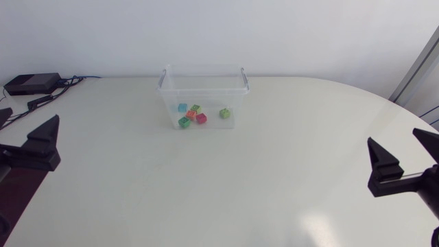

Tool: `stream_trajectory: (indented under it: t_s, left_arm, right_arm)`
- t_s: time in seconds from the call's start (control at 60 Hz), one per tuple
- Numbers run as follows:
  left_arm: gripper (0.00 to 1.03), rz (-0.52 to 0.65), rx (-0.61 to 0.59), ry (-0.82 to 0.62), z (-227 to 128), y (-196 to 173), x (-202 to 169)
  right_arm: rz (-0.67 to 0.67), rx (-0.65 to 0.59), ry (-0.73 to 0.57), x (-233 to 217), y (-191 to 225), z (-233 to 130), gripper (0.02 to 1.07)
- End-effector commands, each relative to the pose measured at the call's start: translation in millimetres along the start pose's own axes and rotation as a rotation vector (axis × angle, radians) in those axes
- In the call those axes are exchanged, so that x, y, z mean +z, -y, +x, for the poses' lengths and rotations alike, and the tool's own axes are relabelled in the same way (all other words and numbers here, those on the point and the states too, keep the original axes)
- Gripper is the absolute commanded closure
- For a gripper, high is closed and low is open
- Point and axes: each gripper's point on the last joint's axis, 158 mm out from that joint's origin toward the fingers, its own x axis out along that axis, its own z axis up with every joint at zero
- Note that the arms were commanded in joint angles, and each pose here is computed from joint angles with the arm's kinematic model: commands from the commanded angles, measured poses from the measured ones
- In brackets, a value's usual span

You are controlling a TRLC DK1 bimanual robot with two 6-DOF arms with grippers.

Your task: Place the duplo bricks in the container

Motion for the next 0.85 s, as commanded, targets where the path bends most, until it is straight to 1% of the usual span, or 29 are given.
stream_trajectory:
  t_s: [0.0, 0.65, 0.833]
  left_arm:
    - [0.06, -0.055, -0.010, 0.007, -0.4, 5.4, -12.8]
    - [0.06, -0.267, -0.090, 0.049, -2.1, 41.8, -83.9]
    - [0.06, -0.272, -0.092, 0.049, -1.9, 42.7, -85.6]
  right_arm:
    - [0.046, -0.003, 0.007, -10.0, -2.2, 3.3, 0.06]
    - [0.270, 0.018, 0.076, -53.8, -20.3, 16.6, 0.06]
    - [0.275, 0.018, 0.077, -54.9, -20.7, 16.9, 0.06]
